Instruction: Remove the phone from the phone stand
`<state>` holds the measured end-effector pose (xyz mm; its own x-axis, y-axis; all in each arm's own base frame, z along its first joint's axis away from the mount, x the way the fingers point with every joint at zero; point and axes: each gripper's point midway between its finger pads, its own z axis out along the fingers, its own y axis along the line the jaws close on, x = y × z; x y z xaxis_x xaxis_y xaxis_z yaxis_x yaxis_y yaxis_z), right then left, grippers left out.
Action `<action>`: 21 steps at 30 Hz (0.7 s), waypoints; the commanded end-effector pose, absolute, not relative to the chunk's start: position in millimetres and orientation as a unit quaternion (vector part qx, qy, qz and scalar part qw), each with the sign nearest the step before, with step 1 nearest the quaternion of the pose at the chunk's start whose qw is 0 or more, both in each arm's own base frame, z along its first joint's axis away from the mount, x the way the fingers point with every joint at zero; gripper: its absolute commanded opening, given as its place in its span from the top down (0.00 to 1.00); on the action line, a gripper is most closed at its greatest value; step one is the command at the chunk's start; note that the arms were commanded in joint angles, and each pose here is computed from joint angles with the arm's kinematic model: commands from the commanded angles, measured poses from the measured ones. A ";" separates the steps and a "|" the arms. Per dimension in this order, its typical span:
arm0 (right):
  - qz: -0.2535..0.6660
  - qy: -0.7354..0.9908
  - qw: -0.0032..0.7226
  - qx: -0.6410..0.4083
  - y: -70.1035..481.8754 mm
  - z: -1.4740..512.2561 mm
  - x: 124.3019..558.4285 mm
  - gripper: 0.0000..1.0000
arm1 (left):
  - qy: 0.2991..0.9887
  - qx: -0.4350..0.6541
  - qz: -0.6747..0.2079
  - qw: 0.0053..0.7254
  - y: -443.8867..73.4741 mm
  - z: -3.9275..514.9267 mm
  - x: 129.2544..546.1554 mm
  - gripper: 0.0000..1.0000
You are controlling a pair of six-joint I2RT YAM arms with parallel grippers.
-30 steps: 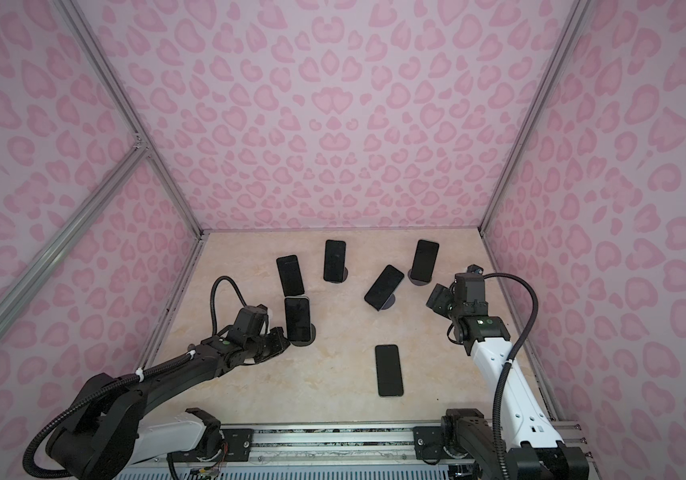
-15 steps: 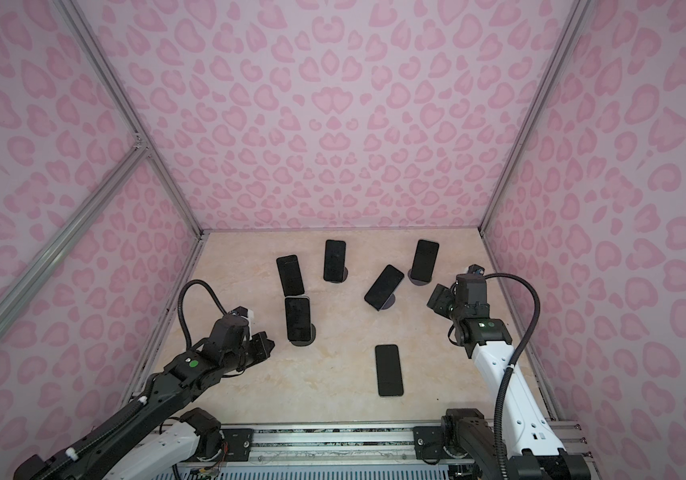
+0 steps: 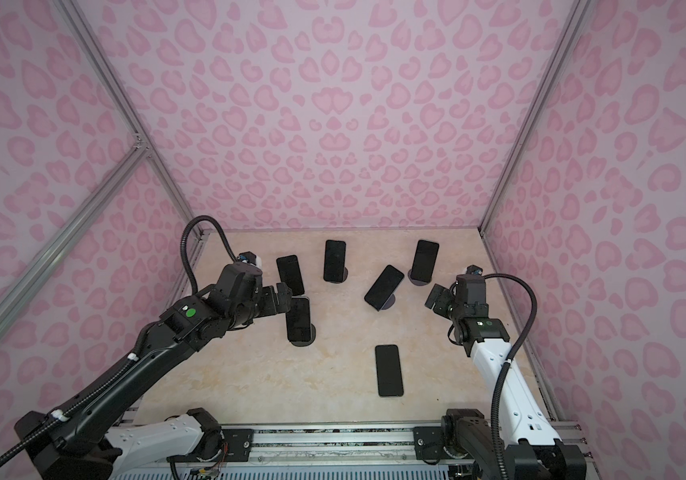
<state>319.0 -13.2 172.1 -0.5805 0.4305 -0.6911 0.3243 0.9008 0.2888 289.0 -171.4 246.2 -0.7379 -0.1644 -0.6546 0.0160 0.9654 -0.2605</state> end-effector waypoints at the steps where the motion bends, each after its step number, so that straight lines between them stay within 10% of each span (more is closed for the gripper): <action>1: 0.069 0.882 0.416 0.209 -14.7 173.3 320.6 0.02 | 0.931 -0.025 -0.059 0.359 -170.5 239.4 296.9 0.02; 21: 0.086 0.883 0.410 0.211 -12.4 161.0 323.0 0.02 | 0.948 -0.036 0.000 0.316 -202.1 180.2 318.6 0.01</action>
